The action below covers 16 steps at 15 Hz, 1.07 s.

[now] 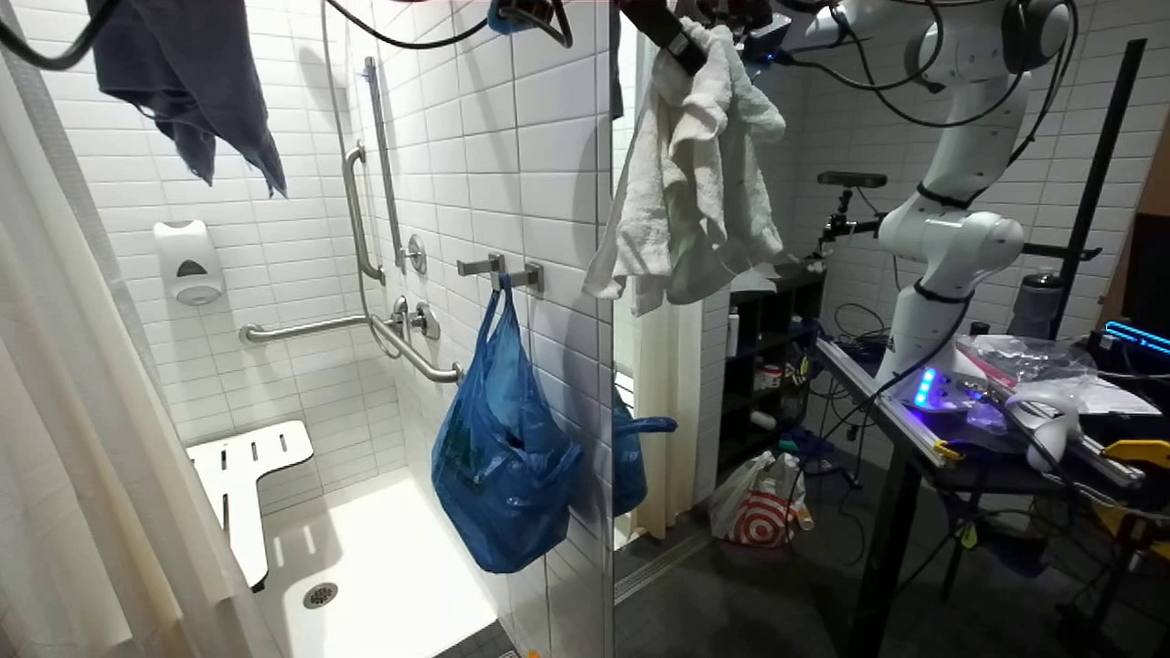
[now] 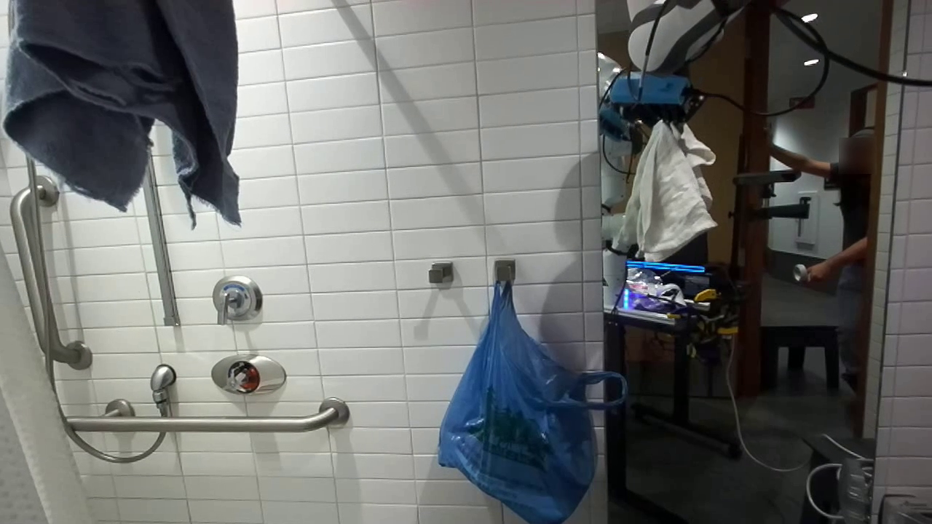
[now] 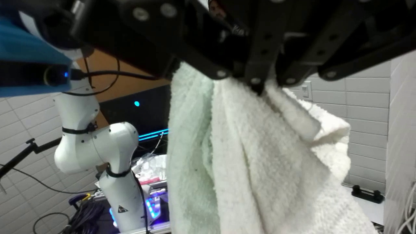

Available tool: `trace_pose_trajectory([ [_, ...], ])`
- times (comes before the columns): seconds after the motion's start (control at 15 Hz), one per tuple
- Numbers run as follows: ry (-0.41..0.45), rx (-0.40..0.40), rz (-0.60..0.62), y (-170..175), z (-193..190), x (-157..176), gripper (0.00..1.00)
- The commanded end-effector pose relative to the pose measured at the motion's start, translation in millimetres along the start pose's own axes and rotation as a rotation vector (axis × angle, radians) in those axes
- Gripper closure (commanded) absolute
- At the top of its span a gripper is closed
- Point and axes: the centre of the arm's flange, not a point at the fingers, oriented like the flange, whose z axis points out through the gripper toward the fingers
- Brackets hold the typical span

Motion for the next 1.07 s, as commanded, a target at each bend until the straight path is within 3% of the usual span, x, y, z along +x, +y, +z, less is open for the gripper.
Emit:
trace_pose_trajectory([
  [0.0,-0.019,-0.033,-0.021,-22.5,31.3,-25.2,0.99],
  [0.53,-0.057,-0.103,-0.095,-24.9,63.6,-69.7,0.99],
  [1.0,-0.006,-0.018,-0.062,-2.4,29.1,-45.6,0.99],
])
